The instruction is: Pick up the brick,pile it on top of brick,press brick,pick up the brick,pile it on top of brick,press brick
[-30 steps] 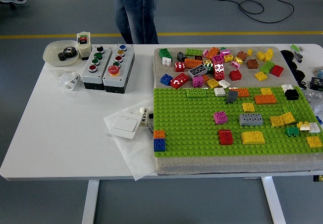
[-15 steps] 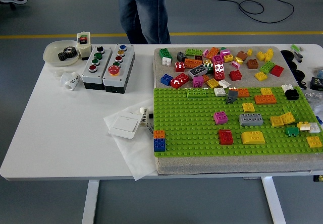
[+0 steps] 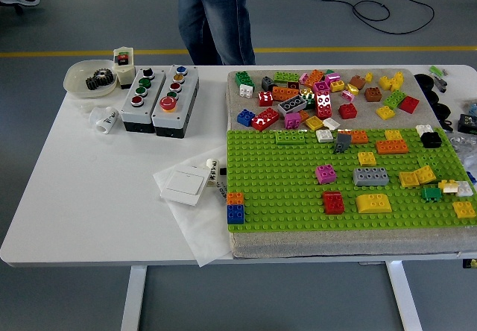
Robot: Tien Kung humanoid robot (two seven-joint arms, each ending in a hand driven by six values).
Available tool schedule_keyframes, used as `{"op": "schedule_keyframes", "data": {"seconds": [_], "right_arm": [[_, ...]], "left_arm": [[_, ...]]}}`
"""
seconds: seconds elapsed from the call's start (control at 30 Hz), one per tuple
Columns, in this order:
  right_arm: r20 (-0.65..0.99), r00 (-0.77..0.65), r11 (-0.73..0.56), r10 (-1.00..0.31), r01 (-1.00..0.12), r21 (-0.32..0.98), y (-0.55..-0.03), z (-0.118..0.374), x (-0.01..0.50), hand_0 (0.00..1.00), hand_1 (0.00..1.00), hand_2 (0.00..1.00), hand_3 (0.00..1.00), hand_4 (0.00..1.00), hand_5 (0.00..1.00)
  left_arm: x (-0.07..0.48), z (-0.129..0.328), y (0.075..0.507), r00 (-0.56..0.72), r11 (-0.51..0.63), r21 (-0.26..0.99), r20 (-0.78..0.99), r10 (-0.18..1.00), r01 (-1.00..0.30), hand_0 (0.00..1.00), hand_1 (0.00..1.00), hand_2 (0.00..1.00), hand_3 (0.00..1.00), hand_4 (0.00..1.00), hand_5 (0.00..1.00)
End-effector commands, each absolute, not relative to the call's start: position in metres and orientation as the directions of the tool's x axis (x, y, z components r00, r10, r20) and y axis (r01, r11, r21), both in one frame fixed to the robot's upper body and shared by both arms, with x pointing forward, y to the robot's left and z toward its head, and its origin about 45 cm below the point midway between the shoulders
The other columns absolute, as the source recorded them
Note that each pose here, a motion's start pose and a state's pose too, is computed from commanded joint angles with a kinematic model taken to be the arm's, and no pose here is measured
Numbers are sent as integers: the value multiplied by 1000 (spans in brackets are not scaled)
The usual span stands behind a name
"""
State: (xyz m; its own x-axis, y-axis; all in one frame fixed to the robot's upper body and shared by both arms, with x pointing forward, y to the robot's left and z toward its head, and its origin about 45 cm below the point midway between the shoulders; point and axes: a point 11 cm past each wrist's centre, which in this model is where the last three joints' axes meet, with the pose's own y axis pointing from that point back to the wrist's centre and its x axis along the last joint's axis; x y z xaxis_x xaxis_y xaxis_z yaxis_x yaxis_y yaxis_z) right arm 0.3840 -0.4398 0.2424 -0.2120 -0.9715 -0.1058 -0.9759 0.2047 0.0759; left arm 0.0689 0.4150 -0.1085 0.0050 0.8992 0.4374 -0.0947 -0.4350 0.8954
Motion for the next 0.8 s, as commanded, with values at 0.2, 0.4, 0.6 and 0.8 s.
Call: {"op": "schedule_keyframes", "data": {"seconds": [0.2, 0.4, 0.6, 0.8], "right_arm": [[-104, -210, 203, -972, -976, 73, -440, 244, 384, 843, 788, 802, 797, 998, 925], [-100, -213, 206, -972, -975, 81, -441, 241, 383, 843, 788, 802, 797, 998, 925], [-101, -215, 207, -971, -975, 78, -442, 242, 383, 843, 788, 802, 796, 998, 925], [-107, -212, 204, -971, -976, 78, -440, 241, 384, 843, 788, 802, 796, 998, 925]], "left_arm": [[71, -109, 413, 1, -433, 896, 435, 900, -97, 778, 803, 852, 630, 672, 680], [70, -109, 413, 3, -434, 896, 436, 900, -97, 778, 804, 852, 629, 672, 679], [68, -109, 415, 3, -435, 895, 437, 899, -96, 777, 803, 850, 628, 672, 678], [67, -109, 414, 5, -435, 896, 437, 900, -89, 777, 802, 850, 628, 672, 679]]}}
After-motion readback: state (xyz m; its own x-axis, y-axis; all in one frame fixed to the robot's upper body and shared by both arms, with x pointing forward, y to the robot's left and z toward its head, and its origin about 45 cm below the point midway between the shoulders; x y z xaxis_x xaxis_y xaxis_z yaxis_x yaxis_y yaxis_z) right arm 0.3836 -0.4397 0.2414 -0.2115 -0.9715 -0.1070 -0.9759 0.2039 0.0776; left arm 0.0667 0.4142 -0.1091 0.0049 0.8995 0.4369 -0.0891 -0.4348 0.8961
